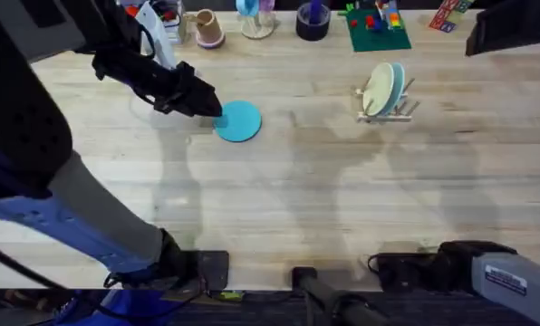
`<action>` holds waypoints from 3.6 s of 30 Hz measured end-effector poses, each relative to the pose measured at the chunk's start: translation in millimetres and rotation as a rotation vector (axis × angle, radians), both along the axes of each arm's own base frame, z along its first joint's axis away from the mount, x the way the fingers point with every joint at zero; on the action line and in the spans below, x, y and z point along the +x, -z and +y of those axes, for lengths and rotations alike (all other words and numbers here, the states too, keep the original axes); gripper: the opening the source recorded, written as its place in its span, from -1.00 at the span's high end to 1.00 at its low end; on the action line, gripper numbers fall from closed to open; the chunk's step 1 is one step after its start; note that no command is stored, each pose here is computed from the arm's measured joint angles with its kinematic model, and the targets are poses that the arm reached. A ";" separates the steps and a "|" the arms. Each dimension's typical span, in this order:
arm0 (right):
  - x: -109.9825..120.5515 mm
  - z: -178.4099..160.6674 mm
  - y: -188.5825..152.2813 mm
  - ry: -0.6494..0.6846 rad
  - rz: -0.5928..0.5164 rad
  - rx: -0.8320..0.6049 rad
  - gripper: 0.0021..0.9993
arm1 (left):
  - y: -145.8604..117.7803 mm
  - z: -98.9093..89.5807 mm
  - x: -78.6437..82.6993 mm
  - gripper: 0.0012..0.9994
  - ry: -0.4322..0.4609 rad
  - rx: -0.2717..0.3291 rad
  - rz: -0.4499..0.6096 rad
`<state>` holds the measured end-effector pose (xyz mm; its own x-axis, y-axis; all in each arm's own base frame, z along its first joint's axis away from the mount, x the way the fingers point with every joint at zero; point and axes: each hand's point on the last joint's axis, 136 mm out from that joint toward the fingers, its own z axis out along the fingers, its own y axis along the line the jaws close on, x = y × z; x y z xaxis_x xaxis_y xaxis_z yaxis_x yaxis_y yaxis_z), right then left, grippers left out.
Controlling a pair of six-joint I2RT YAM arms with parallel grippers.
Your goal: Pick up the plates from the table one by one and place each into a slot on the dish rack.
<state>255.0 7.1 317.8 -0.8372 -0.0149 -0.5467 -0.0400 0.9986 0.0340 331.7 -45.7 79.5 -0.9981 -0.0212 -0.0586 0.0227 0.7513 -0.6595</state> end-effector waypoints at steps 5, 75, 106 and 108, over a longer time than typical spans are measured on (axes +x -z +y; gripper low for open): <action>-0.1 0.0 -0.1 0.000 0.000 0.000 -0.99 | 9.7 -2.2 6.7 0.92 0.002 -0.027 -0.006; 78.1 156.9 59.3 -0.284 0.188 0.372 -0.99 | 50.1 -15.5 20.3 0.92 -0.067 -0.274 0.010; 108.5 288.1 237.0 -0.392 0.472 0.350 -0.99 | 50.1 -15.5 20.3 0.92 -0.067 -0.274 0.010; 113.4 291.6 241.5 -0.379 0.465 0.362 -0.99 | 50.1 -15.5 20.3 0.92 -0.067 -0.274 0.010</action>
